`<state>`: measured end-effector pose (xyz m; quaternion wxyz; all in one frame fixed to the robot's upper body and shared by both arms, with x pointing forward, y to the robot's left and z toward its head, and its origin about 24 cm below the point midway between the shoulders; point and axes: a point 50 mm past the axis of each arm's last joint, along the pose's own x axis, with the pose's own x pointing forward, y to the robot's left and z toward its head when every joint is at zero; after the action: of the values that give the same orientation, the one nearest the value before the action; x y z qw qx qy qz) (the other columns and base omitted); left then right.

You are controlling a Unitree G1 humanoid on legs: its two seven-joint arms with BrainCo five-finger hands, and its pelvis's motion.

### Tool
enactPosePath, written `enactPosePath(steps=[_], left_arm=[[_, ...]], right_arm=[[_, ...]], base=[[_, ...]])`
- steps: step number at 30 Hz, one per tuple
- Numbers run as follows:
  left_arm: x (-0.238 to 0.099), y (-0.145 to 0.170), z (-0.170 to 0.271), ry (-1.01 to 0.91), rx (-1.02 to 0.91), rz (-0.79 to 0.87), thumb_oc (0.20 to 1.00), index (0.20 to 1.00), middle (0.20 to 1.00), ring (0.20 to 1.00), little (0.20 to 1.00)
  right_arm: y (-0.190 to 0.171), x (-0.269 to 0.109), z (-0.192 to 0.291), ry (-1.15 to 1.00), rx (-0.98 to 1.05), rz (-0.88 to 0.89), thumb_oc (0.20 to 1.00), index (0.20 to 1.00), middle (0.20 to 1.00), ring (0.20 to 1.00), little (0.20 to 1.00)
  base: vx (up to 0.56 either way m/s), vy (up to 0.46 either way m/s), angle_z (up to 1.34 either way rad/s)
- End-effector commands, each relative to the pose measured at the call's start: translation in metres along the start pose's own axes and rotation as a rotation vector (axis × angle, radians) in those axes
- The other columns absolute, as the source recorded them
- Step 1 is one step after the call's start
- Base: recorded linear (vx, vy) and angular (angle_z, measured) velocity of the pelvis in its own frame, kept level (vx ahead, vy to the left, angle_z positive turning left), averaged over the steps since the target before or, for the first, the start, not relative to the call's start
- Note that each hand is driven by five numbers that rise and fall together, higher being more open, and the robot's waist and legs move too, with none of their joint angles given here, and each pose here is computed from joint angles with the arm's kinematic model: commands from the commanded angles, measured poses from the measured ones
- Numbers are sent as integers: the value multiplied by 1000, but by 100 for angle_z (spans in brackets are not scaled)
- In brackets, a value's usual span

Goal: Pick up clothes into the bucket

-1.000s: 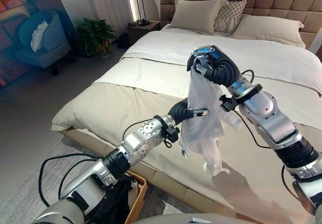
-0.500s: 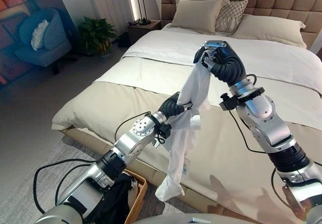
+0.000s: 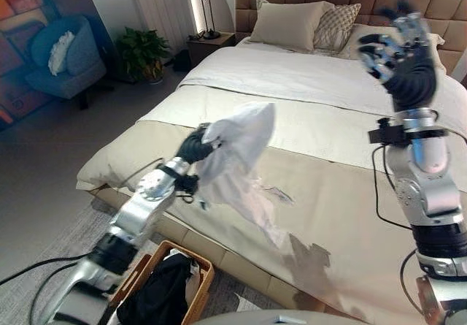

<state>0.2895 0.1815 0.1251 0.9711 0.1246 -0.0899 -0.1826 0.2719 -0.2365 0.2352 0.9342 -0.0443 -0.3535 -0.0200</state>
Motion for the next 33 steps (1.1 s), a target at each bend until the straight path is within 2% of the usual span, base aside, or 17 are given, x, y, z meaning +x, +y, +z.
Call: enactPosePath(steps=[1,2,3,7,8,9,11,12,17,18,20,22,25,29,33], left_arm=[[-9,34,52,-208,232,57,200,200,200,200,200],[-22,51,61,-207,327,98,200,200,200,200,200],[-23,52,61,-206,327,99,200,200,200,200,200],[-51,82,85,-227,542,224,200,200,200,200,200],[-64,93,93,-241,613,304,200,200,200,200,200],[-66,93,93,-238,616,306,200,200,200,200,200],[-85,106,101,-257,656,399,200,200,200,200,200],[-85,106,101,-256,657,399,200,200,200,200,200],[-100,113,109,-299,682,481,200,200,200,200,200],[-103,113,107,-299,676,501,200,200,200,200,200],[-106,114,105,-296,670,517,200,200,200,200,200],[-111,114,98,-279,645,546,200,200,200,200,200],[-116,117,75,-198,624,601,200,200,200,200,200],[-117,122,53,-135,572,675,200,200,200,200,200],[-113,128,33,-70,581,765,200,200,200,200,200]], right_arm=[[-11,-6,7,-37,2,-24,1000,1000,1000,1000,1000],[-22,-13,0,17,-49,-47,1000,1000,1000,1000,1000],[-22,-14,0,18,-47,-45,1000,1000,1000,1000,1000],[-42,-39,-23,143,-142,-144,1000,1000,1000,1000,1000],[-46,-60,-38,227,-138,-190,1000,1000,1000,1000,1000],[-45,-60,-39,228,-135,-187,1000,1000,1000,1000,1000],[-51,-108,-73,448,-124,-233,1000,1000,1000,1000,1000],[-51,-108,-74,449,-122,-232,1000,1000,1000,1000,1000],[-51,-191,-130,845,-95,-312,1000,1000,1000,1000,1000],[-51,-219,-143,972,-98,-352,1000,1000,1000,1000,1000],[-50,-229,-148,1026,-114,-337,1000,1000,1000,1000,1000],[-48,-257,-154,1135,-122,-343,1000,1000,1000,1000,1000],[-46,-300,-159,1333,-195,-260,1000,1000,1000,1000,1000],[-43,-329,-159,1451,-222,-215,1000,1000,1000,1000,1000],[-42,-332,-160,1475,-244,-169,1000,1000,1000,1000,1000]], base=[[8,-1,7],[0,0,0],[13,5,6],[2,14,6],[0,0,0],[0,0,0],[-48,27,7],[-59,27,15],[-121,25,16],[-195,29,14],[-142,22,9],[-132,27,8],[-168,45,9],[-128,34,21],[-123,-6,11]])
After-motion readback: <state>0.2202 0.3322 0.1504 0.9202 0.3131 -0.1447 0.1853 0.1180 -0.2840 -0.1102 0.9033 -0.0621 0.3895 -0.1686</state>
